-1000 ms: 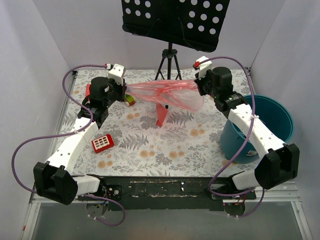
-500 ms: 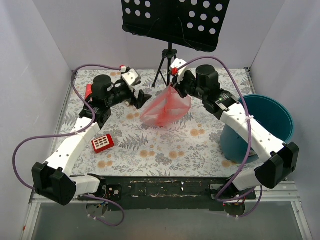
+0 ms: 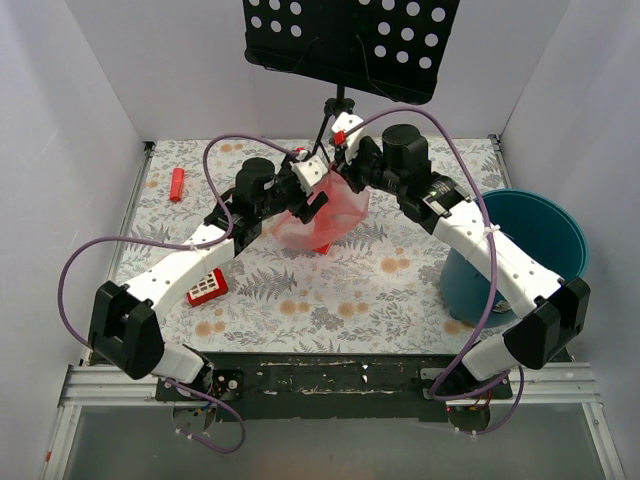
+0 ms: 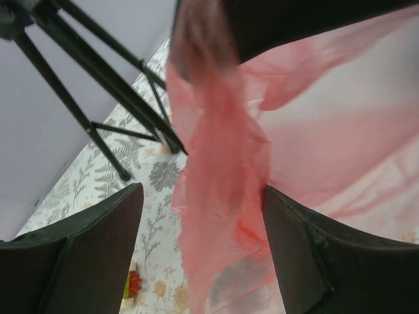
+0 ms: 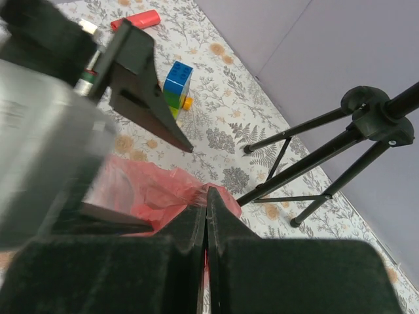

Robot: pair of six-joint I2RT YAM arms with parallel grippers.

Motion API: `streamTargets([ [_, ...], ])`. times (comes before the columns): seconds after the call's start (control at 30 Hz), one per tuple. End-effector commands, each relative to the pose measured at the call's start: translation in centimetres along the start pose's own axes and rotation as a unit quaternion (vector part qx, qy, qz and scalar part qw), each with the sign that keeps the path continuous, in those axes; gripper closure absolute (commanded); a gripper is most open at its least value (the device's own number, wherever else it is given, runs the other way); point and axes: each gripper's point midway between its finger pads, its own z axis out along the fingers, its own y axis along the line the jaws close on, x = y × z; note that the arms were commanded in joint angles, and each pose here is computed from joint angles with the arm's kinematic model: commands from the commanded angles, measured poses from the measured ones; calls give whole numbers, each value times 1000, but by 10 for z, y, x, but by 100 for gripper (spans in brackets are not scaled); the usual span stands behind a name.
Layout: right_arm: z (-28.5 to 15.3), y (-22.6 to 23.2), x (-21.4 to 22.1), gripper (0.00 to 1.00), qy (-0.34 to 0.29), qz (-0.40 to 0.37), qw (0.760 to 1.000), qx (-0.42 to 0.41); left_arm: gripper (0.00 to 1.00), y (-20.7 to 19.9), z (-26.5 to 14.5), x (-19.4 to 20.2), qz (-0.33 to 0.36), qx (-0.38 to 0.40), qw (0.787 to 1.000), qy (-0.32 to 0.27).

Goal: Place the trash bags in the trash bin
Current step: Unfold the trash bag at the center of the board.

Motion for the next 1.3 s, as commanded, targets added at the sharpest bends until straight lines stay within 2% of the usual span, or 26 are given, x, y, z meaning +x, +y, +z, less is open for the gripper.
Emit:
streamTargets([
  [0.0, -16, -1, -29, 99, -34, -14, 999, 3, 29, 25, 4, -13, 29, -49, 998, -13],
  [0.1, -19, -1, -27, 99, -33, -19, 999, 6, 25, 4, 2, -21, 21, 5, 999, -32],
  [0.3, -20, 0, -24, 99, -31, -31, 999, 2, 19, -32, -12, -11, 51, 110, 993, -10],
  [0.43, -21, 8, -22, 99, -33, -40, 999, -17, 20, -22, -12, -3, 98, 109, 989, 14],
  [0.6, -20, 16, -21, 99, -36, -43, 998, -39, 25, -2, 4, 3, 95, 81, 992, 27],
  [0.8, -22, 14, -19, 99, -33, -48, 998, -32, 43, -2, 19, 21, 101, 90, 990, 44],
  [0.87, -23, 15, -17, 99, -32, -48, 998, -32, 52, -6, 21, 28, 104, 100, 988, 49],
  [0.93, -23, 14, -14, 99, -26, -47, 998, -29, 64, -11, 20, 29, 102, 115, 987, 47],
  [1.03, -22, 10, -7, 99, -17, -46, 999, -14, 96, -20, 16, 25, 82, 137, 986, 46],
  [1.07, -22, 5, -5, 90, -11, -39, 999, 1, 100, -19, 14, 23, 69, 133, 988, 47],
  [1.1, -23, 0, -2, 65, -5, -27, 1000, 15, 100, -19, 13, 21, 49, 124, 990, 49],
  [1.13, -24, -4, 2, 50, 0, -13, 1000, 24, 100, -16, 11, 20, 35, 114, 992, 52],
  [1.17, -26, -5, 4, 41, 2, 8, 1000, 27, 100, -14, 9, 18, 7, 99, 994, 54],
  [1.27, -34, 3, 7, 25, -3, 65, 998, -11, 100, -1, 5, 11, -62, 46, 996, 51],
])
